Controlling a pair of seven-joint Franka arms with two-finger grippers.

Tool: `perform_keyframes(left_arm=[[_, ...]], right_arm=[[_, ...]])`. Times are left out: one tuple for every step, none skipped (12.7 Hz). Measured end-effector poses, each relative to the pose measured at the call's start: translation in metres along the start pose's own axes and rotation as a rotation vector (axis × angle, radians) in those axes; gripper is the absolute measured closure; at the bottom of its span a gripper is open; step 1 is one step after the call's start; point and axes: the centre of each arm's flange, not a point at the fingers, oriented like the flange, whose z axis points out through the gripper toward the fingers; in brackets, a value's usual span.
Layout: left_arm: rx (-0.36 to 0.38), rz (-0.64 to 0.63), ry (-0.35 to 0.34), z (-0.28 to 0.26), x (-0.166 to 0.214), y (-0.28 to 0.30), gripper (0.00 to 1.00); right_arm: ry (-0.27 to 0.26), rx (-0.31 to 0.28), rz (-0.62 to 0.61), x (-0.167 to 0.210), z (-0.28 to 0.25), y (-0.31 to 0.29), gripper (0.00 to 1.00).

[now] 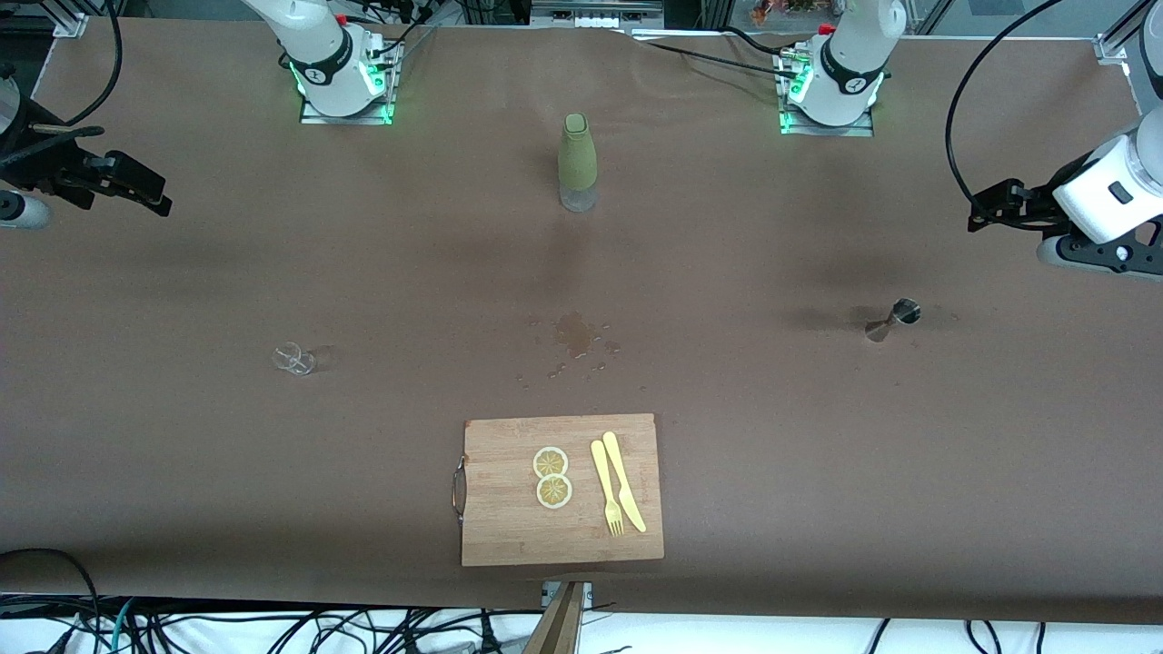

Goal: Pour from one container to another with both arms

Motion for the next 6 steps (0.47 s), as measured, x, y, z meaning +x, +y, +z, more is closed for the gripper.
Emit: perform_keyframes(left_arm=[[0.002, -0.011, -0.004, -0.0047, -0.0011, 0.0071, 0.0], [0.004, -0.015, -0.001, -0.0081, -0.0012, 0.0128, 0.0], [0.006, -0.015, 0.001, -0.0095, -0.0011, 0.0148, 0.0], [0.006, -0.017, 0.002, -0.0099, -0.0012, 0.0139, 0.0], [0.005, -0.02, 0.003, -0.0102, -0.0013, 0.0124, 0.0], [0.005, -0.022, 0.004, -0.0104, -0.0014, 0.0111, 0.0]], right_arm=[[0.0, 0.0, 0.0, 0.0, 0.0, 0.0, 0.0], [0.0, 0.0, 0.0, 0.0, 0.0, 0.0, 0.0], [0.0, 0.0, 0.0, 0.0, 0.0, 0.0, 0.0], [0.0, 0.0, 0.0, 0.0, 0.0, 0.0, 0.0], [0.0, 0.0, 0.0, 0.0, 0.0001, 0.0, 0.0], [0.0, 0.0, 0.0, 0.0001, 0.0001, 0.0, 0.0]])
